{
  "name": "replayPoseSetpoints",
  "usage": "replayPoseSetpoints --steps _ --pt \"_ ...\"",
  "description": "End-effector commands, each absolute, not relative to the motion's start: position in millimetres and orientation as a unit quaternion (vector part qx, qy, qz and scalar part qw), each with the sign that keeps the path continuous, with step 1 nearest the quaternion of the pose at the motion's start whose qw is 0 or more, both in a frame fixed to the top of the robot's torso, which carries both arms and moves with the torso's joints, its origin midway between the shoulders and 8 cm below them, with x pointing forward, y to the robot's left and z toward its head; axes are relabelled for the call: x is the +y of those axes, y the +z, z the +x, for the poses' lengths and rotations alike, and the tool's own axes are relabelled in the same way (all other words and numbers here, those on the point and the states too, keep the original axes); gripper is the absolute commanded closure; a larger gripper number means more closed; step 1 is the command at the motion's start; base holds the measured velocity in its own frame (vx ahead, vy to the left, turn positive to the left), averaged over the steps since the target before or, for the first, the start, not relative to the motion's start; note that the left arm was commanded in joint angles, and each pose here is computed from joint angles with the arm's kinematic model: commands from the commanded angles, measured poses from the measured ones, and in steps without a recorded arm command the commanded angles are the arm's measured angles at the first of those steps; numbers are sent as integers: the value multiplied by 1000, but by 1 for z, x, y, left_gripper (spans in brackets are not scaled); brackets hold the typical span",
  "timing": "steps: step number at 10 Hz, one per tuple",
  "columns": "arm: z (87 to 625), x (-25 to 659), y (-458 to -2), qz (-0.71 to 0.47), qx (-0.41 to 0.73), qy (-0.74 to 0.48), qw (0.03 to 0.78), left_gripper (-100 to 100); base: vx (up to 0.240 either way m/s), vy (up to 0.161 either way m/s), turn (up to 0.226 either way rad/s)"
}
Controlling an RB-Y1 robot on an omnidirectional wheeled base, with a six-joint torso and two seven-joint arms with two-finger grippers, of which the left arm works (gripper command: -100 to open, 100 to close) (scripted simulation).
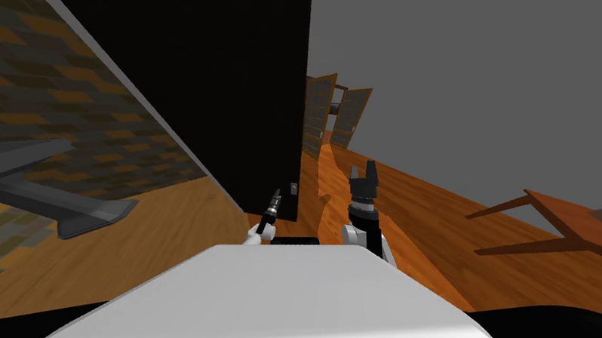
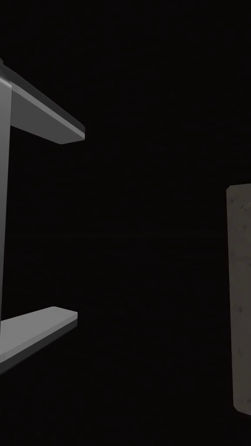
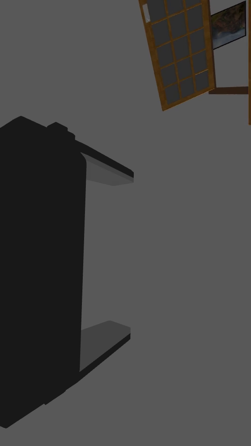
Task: Push the door open
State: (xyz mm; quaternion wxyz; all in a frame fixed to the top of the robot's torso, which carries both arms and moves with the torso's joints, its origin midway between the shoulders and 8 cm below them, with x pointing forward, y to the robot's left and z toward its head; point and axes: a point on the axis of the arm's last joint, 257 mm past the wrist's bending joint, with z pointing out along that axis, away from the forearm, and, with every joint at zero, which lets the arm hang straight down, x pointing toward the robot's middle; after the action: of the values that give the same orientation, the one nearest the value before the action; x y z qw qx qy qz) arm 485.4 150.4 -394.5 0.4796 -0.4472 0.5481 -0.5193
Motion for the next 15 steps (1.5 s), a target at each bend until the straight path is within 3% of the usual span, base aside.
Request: replayPoseSetpoints --steps 1,6,7,12,13,15 --pt "487 156 -395 -446 549 -516 483 -100 214 -65 -19" --pt "484 138 -395 -456 540 -525 475 -100 114 -127 -9" --pt "484 138 -395 -456 540 -525 475 100 -5 6 -16" --pt "484 138 -395 -456 540 -525 475 100 -5 13 0" --pt "486 155 -395 -449 546 -516 484 -100 -85 9 29" --pt "486 155 -395 -449 546 -516 484 -100 -77 25 5"
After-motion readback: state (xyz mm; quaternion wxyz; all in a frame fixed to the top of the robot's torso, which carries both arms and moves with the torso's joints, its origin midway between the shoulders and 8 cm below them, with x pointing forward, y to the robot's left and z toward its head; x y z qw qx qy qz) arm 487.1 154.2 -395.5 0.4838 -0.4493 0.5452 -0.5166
